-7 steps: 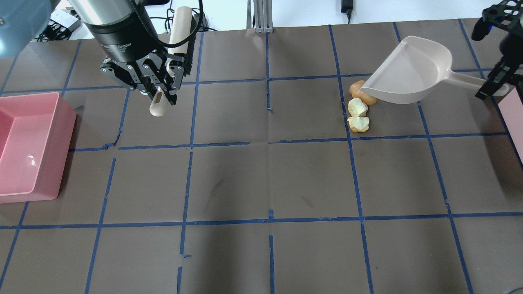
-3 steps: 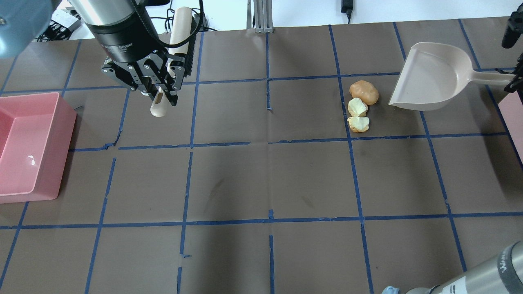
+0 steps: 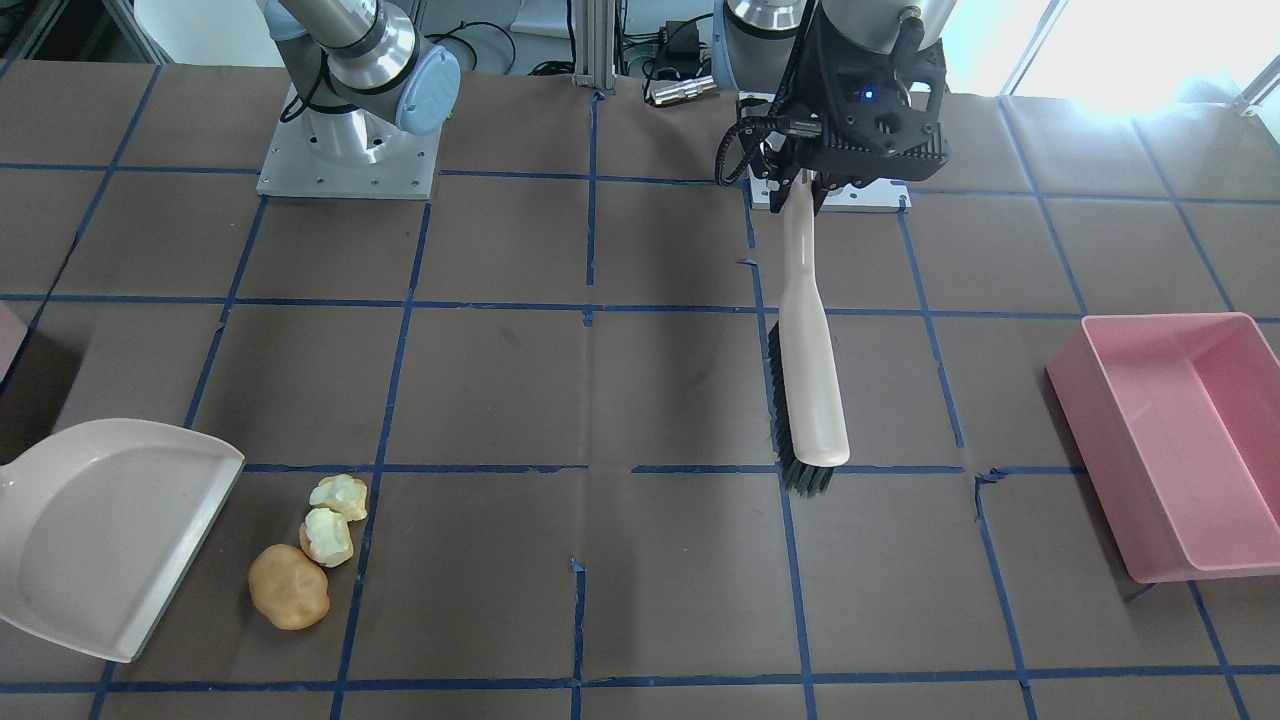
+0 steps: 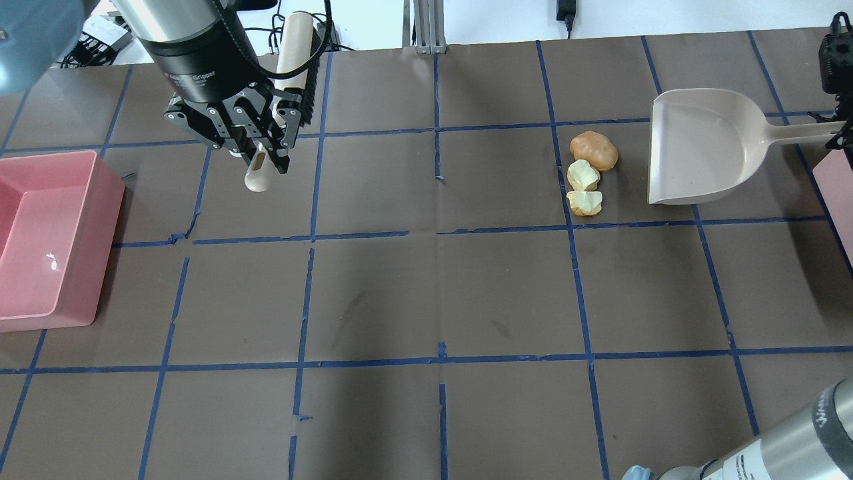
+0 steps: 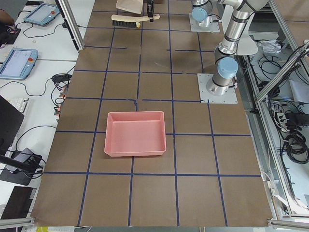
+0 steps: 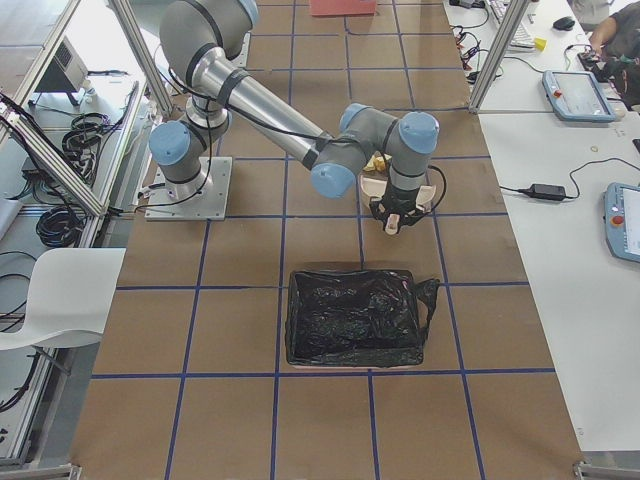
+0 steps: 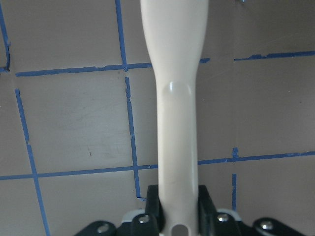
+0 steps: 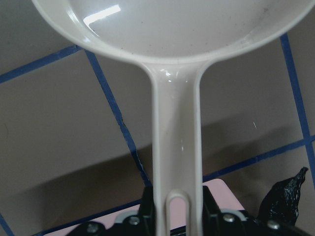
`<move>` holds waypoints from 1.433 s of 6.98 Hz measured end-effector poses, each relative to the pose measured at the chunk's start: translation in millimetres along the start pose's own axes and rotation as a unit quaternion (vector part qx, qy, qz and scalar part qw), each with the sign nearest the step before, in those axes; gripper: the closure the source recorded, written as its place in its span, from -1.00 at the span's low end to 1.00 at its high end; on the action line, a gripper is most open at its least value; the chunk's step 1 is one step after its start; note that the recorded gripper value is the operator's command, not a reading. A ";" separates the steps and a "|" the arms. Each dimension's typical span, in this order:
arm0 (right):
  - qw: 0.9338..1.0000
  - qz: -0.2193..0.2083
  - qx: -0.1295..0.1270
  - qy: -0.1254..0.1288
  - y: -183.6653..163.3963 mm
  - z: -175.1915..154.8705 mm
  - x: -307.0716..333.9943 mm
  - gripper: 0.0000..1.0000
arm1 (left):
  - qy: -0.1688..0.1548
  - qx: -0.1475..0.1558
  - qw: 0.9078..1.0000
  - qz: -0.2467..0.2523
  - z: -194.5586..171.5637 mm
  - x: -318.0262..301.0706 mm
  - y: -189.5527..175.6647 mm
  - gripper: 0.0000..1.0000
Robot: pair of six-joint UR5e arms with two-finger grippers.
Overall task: Sweep and dump trash in nearest bin
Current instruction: 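Lift the dustpan with the right gripper and set it beyond the debris, then carry the brush with the left gripper toward the potato and chunks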
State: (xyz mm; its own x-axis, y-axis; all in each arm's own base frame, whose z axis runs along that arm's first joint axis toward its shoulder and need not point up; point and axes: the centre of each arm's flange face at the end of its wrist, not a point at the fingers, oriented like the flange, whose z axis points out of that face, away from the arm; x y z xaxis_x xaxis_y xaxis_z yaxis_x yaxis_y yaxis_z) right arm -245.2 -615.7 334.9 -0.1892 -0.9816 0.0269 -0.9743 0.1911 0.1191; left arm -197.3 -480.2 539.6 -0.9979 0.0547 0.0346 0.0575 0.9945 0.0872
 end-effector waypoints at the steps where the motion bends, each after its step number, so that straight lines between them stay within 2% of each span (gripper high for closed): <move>1: 1.000 -0.031 0.002 0.000 9.2 15.4 1.8 0.99 | 0.000 0.000 1.000 0.000 -0.3 -0.2 0.3 1.00; 3: 0.998 -0.054 0.012 0.002 11.8 32.4 4.3 0.99 | -0.001 -0.008 1.000 0.002 4.2 2.6 -0.5 1.00; 5: 0.997 -0.081 0.018 0.009 -5.7 39.6 9.1 0.98 | -0.004 -0.025 1.000 0.009 27.3 22.6 -11.4 1.00; 6: 0.995 -0.094 0.016 0.015 -18.0 42.2 13.4 0.98 | -0.013 -0.018 0.999 0.024 44.4 61.5 -22.0 1.00; 7: 0.995 -0.102 0.017 0.015 -28.1 48.3 16.5 0.98 | -0.035 -0.027 0.998 0.054 75.8 119.5 -31.0 1.00; 8: 0.994 -0.106 0.020 0.012 -33.5 56.7 18.2 0.98 | -0.060 -0.049 0.993 0.088 116.4 181.7 -35.6 1.00; 10: 0.994 -0.103 0.022 0.010 -41.3 62.7 20.8 0.98 | -0.094 -0.099 0.984 0.116 175.1 267.3 -50.1 1.00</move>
State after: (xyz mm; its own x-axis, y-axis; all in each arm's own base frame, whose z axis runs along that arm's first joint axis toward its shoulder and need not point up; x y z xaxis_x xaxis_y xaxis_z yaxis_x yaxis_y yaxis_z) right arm -216.6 -644.3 268.3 0.0163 -0.9995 0.0255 -0.9967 -0.0142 0.0802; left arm -472.1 -499.9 370.2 -0.9441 0.3118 -0.1073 0.2700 0.9176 0.2916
